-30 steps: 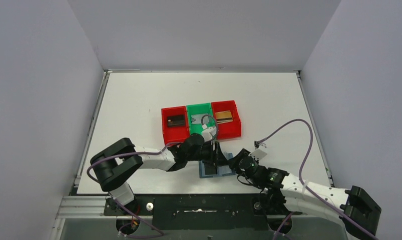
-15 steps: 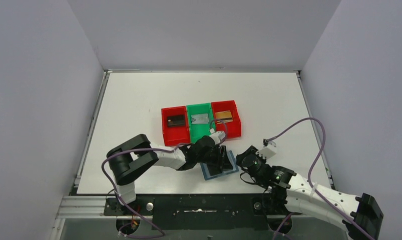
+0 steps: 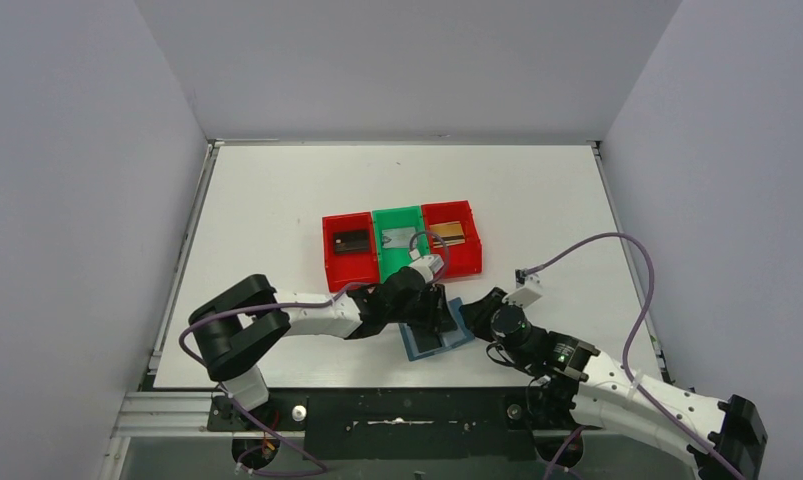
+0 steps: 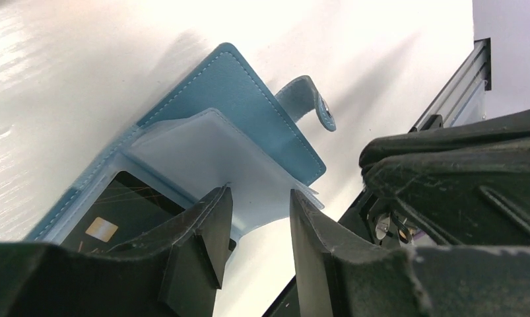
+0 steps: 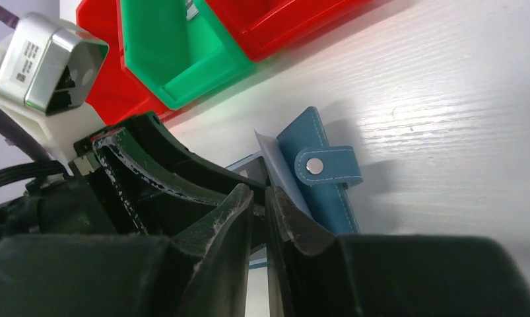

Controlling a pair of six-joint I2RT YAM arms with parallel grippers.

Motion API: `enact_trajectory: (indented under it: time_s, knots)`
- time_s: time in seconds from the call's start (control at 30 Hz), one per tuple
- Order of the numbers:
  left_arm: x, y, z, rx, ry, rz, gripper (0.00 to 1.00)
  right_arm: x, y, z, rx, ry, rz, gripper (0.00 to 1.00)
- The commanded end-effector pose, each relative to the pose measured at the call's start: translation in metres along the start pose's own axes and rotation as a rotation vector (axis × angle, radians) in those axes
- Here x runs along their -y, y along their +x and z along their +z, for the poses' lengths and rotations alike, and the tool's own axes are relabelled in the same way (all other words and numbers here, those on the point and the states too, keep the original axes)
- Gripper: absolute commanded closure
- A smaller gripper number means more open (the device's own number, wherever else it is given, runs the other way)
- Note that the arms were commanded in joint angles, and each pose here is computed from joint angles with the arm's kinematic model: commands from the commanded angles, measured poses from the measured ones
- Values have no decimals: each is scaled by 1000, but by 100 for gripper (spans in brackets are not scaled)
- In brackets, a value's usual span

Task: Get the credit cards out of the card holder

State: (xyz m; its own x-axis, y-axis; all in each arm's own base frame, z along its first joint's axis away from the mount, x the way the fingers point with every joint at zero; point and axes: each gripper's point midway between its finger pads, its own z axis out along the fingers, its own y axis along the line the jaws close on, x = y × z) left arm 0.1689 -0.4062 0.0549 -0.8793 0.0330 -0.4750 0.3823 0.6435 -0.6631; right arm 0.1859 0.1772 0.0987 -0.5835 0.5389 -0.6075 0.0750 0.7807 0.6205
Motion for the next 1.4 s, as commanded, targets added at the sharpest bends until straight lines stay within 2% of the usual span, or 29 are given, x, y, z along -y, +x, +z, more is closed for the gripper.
enact_trajectory:
  time_s: [0.0, 0.4, 0.57, 0.67, 0.93, 1.07, 1.37]
  knots:
    - [13, -24, -8, 82, 9, 31, 64, -35, -11, -2, 3, -100, -6, 86]
    - [3, -52, 3, 116, -26, 20, 70, -19, 14, -2, -91, -84, 13, 94]
    - [-1, -49, 12, 73, -44, 35, 70, -24, 17, -1, -112, -85, -22, 92]
    - [-7, -45, 15, 56, -70, 34, 71, -17, 21, 6, -142, -2, -77, 91]
    - [-16, -44, 15, 56, -116, 38, 71, -24, 40, 23, -222, 11, -170, 91]
    - [-13, -47, 13, 62, -113, 50, 71, -18, 44, 32, -234, 25, -201, 87]
    - [-6, -74, -7, 143, -173, 38, 70, -19, 54, 48, -320, -88, -99, 82]
